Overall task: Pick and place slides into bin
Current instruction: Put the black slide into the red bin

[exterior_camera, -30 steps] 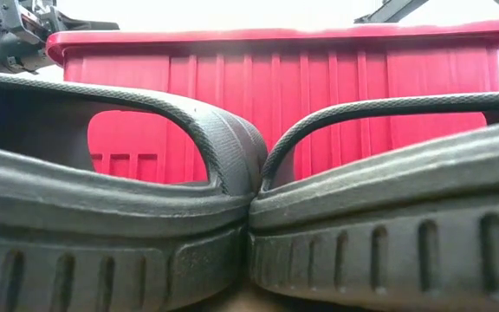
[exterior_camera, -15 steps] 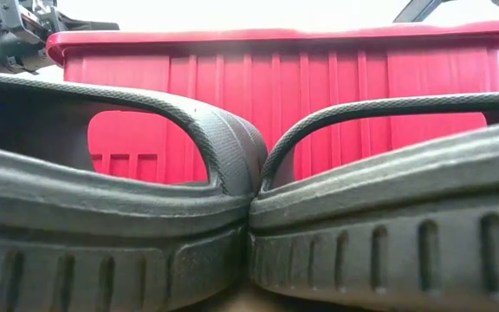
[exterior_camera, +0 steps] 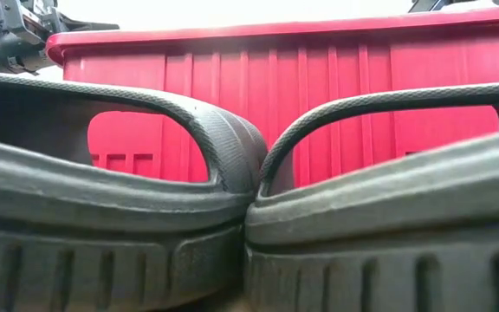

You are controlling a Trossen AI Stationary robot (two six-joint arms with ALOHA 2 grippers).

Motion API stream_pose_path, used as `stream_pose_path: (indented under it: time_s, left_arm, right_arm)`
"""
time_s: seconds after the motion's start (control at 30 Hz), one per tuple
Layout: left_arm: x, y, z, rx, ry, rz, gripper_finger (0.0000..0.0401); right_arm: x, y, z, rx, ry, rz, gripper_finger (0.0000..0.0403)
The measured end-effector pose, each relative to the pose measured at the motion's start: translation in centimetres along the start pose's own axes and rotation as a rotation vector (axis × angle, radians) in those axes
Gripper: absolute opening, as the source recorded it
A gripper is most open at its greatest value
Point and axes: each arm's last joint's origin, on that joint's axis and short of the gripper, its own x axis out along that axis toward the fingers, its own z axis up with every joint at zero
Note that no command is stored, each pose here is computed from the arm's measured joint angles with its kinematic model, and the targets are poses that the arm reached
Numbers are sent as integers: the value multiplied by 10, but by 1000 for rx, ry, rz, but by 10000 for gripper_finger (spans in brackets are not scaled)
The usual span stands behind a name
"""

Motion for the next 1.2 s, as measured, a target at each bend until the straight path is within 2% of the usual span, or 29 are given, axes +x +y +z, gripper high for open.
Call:
stream_pose_path:
  time_s: [0.23, 0.37, 0.8, 1.03, 1.2]
  left_arm:
    - [0, 0, 0, -41, 1, -4, 21]
    - [0, 0, 0, -54, 2, -5, 21]
    - [0, 0, -1, -45, 9, -7, 21]
    - [0, 0, -4, -46, 35, -7, 21]
    - [0, -1, -5, -50, 46, -8, 21]
  right_arm:
    - [-7, -13, -4, 57, 15, -129, 87]
    - [-13, -20, -8, 108, -6, -145, 112]
    - [-20, -20, -9, 107, -22, -130, 124]
    - [-47, -2, -7, 41, -85, -314, 155]
    - [-58, 9, -9, 1, -135, -386, 175]
